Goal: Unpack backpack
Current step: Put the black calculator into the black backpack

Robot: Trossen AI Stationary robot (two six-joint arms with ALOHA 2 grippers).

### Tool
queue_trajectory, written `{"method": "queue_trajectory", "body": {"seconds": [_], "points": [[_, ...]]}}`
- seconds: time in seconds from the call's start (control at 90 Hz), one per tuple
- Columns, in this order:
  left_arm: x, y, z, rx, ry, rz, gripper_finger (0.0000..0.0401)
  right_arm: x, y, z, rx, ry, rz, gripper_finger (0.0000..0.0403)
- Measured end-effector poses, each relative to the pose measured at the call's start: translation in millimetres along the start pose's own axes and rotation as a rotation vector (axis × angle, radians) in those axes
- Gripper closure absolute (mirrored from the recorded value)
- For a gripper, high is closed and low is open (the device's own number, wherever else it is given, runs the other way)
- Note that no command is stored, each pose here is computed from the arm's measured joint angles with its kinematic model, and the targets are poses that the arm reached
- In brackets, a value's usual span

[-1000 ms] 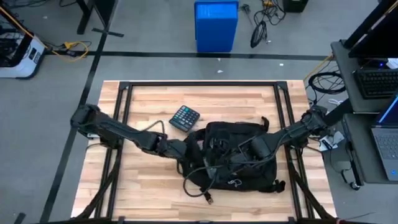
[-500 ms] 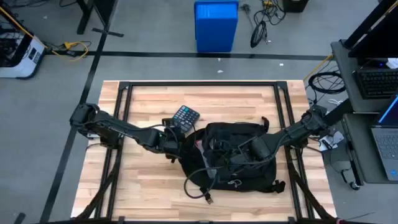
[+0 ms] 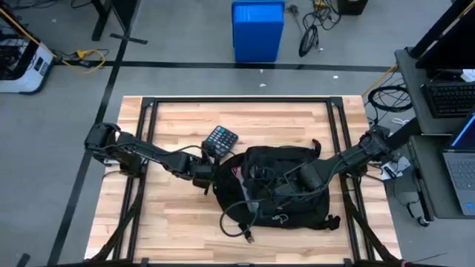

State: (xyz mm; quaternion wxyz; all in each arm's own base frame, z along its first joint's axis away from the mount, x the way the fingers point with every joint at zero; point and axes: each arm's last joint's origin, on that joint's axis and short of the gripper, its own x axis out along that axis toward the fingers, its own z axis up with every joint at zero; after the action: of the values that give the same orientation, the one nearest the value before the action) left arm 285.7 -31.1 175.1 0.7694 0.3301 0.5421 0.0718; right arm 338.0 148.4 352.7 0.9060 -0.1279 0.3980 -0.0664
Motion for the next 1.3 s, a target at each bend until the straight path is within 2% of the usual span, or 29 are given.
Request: {"method": "queue_trajectory", "body": {"seconds": [0.322,0.822,0.967,1.3], "points": [[23,21,-10,-0.013,0.027,-0.098,0.0141,0,1,0,0.005,0.001,0.002,0.0399],[54,28,-20,0.029,0.112,-0.117,0.0145,-1,2,-1,0.004,0.001,0.004,0.0399],[58,31,-21,0.016,0.116,-0.113,0.0182,-1,2,-1,0.004,0.000,0.004,0.0399],[60,36,-25,-0.002,0.131,-0.095,0.0319,-1,3,0,0.005,-0.003,0.005,0.0399]]}}
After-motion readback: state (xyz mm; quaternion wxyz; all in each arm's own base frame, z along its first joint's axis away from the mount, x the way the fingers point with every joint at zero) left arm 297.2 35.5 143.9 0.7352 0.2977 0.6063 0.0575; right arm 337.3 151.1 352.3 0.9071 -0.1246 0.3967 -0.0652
